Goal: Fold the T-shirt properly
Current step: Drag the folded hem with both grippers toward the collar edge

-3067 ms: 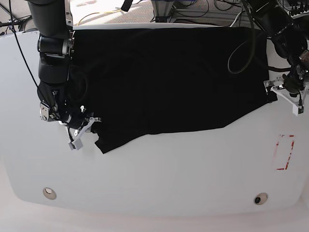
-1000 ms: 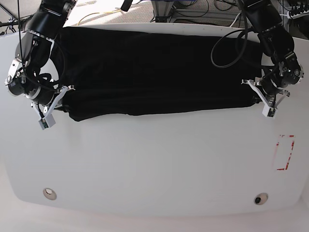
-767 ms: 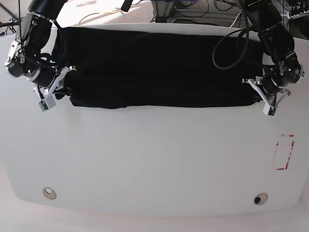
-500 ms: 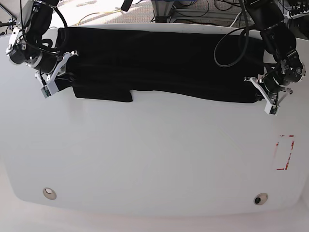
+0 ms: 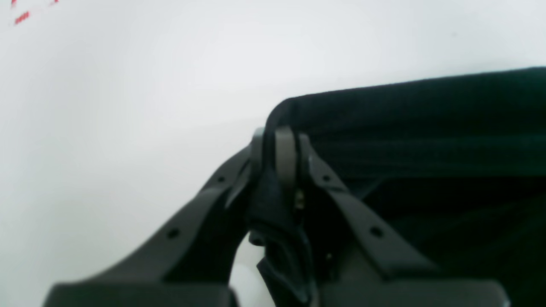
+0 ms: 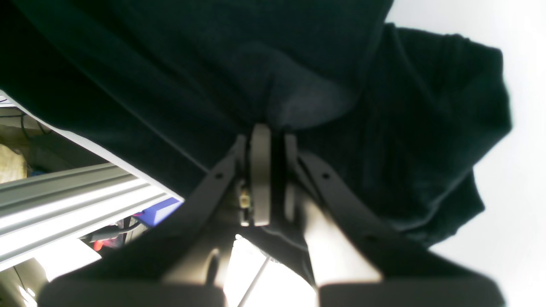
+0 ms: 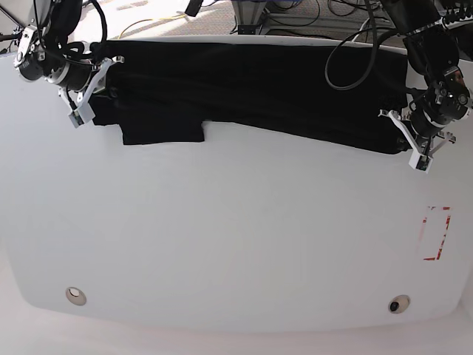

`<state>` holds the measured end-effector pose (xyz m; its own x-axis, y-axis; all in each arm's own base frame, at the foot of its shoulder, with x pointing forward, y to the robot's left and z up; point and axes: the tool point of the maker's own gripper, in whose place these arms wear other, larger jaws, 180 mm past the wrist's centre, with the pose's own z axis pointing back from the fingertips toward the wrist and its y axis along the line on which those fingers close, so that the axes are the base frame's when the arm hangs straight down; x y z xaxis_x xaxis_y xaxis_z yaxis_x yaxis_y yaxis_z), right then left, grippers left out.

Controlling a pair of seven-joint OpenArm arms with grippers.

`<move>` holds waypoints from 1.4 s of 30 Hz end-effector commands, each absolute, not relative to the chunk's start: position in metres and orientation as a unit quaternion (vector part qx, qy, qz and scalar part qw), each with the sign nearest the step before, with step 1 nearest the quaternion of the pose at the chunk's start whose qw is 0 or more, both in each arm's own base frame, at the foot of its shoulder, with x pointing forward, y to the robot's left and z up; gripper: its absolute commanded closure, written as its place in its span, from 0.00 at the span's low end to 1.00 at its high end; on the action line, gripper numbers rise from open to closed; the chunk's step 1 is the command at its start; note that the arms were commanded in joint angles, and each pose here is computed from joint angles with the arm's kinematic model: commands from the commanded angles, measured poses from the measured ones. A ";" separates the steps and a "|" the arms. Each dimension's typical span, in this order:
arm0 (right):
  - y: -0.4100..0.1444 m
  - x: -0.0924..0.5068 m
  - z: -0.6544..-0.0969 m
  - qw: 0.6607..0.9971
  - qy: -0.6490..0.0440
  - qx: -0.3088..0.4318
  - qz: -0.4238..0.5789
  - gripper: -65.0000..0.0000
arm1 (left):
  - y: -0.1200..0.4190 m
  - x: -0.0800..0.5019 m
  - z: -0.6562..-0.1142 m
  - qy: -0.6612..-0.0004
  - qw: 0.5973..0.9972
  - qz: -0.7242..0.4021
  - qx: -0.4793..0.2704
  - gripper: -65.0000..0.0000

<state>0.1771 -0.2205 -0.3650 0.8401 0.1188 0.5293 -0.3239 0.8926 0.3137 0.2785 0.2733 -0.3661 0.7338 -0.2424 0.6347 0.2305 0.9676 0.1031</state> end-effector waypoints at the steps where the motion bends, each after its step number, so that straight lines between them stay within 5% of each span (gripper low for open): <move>1: -0.223 0.177 -0.359 0.935 -0.267 0.197 0.122 0.81 | 0.282 0.287 -0.351 -0.362 0.923 -0.130 0.025 1.00; 6: -0.229 0.169 -0.372 0.941 -0.248 0.205 0.102 0.47 | 0.283 0.286 -0.351 -0.360 0.923 -0.132 0.027 1.00; 9: -0.230 0.166 -0.377 0.943 -0.241 0.209 0.094 0.36 | 0.287 0.284 -0.351 -0.354 0.925 -0.136 0.034 0.96; 15: -0.232 0.165 -0.379 0.944 -0.239 0.210 0.089 0.35 | 0.280 0.279 -0.340 -0.342 0.921 -0.177 0.053 0.59; 19: -0.231 0.169 -0.377 0.942 -0.244 0.209 0.092 0.35 | 0.268 0.274 -0.320 -0.359 0.911 -0.196 0.060 0.44; 28: -0.228 0.170 -0.377 0.941 -0.247 0.214 0.087 0.35 | 0.282 0.278 -0.297 -0.384 0.906 -0.171 0.048 0.44; 42: -0.221 0.173 -0.377 0.937 -0.256 0.223 0.081 0.35 | 0.334 0.271 -0.364 -0.329 0.944 -0.016 -0.020 0.44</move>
<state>0.1667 -0.2169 -0.3861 0.8748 0.0326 0.4834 -0.2501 0.8848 0.3931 0.2693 0.3264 -0.3666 0.7874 -0.0192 0.6162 0.0511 0.9981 -0.0343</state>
